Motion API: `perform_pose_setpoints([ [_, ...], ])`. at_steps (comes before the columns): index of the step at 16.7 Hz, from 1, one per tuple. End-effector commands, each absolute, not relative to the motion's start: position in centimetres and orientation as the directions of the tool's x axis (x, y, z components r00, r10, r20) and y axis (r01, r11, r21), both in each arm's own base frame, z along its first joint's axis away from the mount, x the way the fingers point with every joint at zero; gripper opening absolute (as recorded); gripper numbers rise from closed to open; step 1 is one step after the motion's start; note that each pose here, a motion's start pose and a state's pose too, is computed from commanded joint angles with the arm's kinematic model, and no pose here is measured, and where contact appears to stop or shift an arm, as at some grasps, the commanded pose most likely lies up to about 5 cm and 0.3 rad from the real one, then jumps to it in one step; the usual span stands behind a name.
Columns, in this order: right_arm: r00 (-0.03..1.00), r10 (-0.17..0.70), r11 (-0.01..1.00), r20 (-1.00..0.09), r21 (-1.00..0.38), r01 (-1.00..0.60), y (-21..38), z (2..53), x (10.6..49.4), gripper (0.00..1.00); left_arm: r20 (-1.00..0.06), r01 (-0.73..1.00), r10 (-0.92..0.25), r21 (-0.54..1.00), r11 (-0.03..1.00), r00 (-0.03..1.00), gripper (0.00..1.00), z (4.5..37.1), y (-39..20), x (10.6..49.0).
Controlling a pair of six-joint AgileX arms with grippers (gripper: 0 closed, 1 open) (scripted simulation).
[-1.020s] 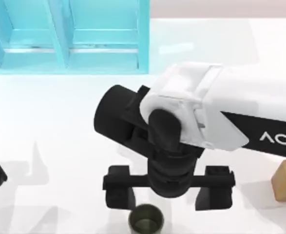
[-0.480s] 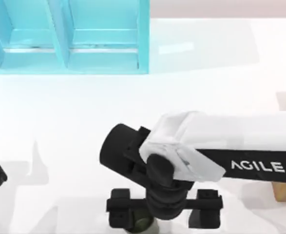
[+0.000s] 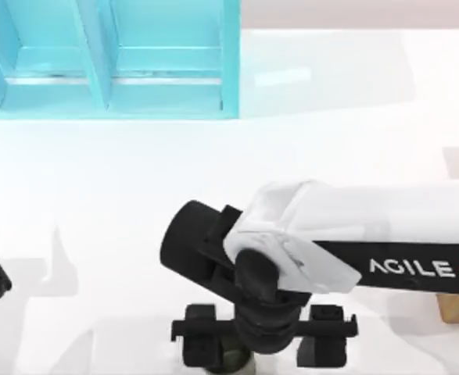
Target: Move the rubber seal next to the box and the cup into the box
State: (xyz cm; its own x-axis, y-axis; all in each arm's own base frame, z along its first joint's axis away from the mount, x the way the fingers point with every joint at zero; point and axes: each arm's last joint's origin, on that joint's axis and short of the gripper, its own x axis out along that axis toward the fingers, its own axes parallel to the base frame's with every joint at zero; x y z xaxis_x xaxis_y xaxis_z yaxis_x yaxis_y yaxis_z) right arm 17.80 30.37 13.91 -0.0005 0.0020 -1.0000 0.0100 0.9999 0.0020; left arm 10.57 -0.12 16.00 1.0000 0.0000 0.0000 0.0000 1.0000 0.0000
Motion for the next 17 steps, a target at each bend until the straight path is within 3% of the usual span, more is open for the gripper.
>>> perform_pose_setpoints([
  [9, 0.000, 0.002, 1.000, -1.000, 0.002, 0.010, 30.37, 13.91, 17.80, 0.02, 0.000, 0.000, 0.000, 0.000, 1.000, 1.000, 1.00, 16.00, -0.12, 10.57],
  [17, 0.000, 0.002, 1.000, -1.000, 0.002, 0.010, 30.37, 13.91, 17.80, 0.00, 0.000, 0.000, 0.000, 0.000, 1.000, 1.000, 1.00, 16.00, -0.12, 10.57],
])
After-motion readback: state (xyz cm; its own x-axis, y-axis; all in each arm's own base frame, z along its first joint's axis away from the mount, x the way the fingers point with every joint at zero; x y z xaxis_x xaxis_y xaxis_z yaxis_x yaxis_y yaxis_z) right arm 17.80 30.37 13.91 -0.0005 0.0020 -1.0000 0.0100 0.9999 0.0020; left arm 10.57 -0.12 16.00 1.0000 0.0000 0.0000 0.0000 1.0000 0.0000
